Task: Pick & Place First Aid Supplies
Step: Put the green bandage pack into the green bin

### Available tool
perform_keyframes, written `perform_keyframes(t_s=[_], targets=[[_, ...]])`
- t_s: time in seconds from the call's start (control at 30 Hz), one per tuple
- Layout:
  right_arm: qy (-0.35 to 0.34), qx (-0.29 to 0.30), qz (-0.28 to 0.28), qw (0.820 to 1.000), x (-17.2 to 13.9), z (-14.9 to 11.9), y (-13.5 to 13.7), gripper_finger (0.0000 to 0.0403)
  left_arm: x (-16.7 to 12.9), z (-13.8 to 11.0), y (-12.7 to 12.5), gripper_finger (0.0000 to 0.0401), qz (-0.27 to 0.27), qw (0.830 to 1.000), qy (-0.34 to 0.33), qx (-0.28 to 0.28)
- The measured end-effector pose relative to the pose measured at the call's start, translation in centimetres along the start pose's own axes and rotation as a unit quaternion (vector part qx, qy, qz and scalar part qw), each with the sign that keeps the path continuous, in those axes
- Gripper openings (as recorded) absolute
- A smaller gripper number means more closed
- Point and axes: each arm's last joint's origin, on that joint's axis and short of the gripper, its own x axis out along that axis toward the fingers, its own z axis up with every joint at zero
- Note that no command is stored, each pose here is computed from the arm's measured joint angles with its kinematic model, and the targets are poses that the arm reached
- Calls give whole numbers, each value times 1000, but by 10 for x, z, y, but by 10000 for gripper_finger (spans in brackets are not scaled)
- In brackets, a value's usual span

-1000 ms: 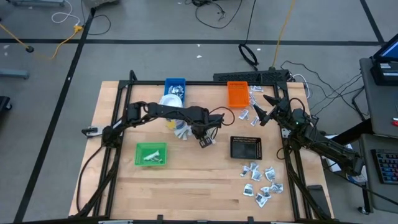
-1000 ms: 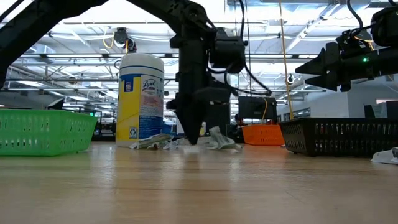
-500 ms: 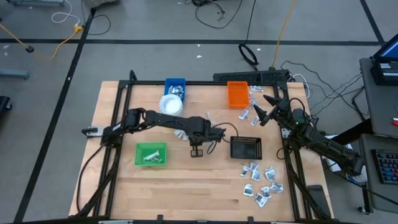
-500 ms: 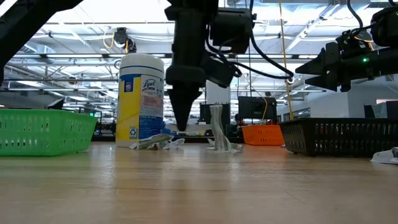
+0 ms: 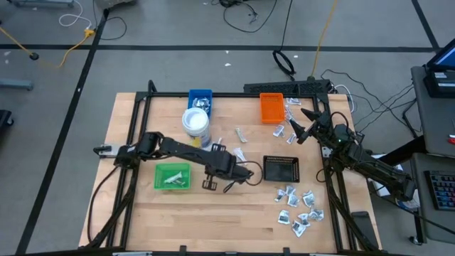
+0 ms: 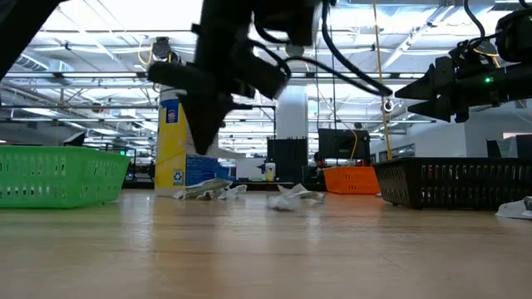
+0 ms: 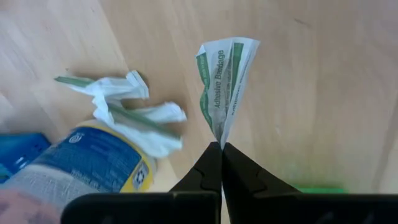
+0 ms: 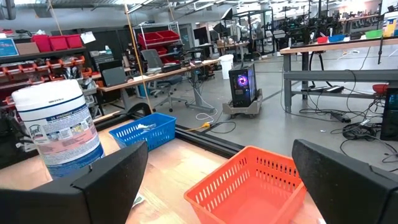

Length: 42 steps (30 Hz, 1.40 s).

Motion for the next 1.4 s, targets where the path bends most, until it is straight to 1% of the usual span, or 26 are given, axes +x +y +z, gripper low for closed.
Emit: perform_keyframes(t_s=[0.17,0.3,0.47,0.6,0.77,0.9,1.03,1.2,1.3,1.4], targets=[[0,0,0,1000,0,0,0,393,-12,-6,-20,2,11,1000,-13,22],[1,0,0,1000,0,0,0,393,-20,-15,-31,1,6,999,-29,30],[0,0,0,1000,0,0,0,393,-22,-48,-34,1,-11,999,-51,16],[0,0,0,1000,0,0,0,393,-13,-74,-34,1,-44,998,-44,4],[0,0,0,1000,0,0,0,393,-4,-113,-31,1,-90,993,-75,-12],[0,0,0,1000,0,0,0,393,5,-142,-28,1,-117,988,-96,-24],[0,0,0,1000,0,0,0,393,16,-165,-27,0,-147,982,-111,-35],[0,0,0,1000,0,0,0,393,34,-183,-28,0,-170,976,-125,-51],[0,0,0,1000,0,0,0,393,42,-189,-29,0,-174,974,-132,-55],[0,0,0,1000,0,0,0,393,42,-190,-29,0,-175,973,-142,-54]])
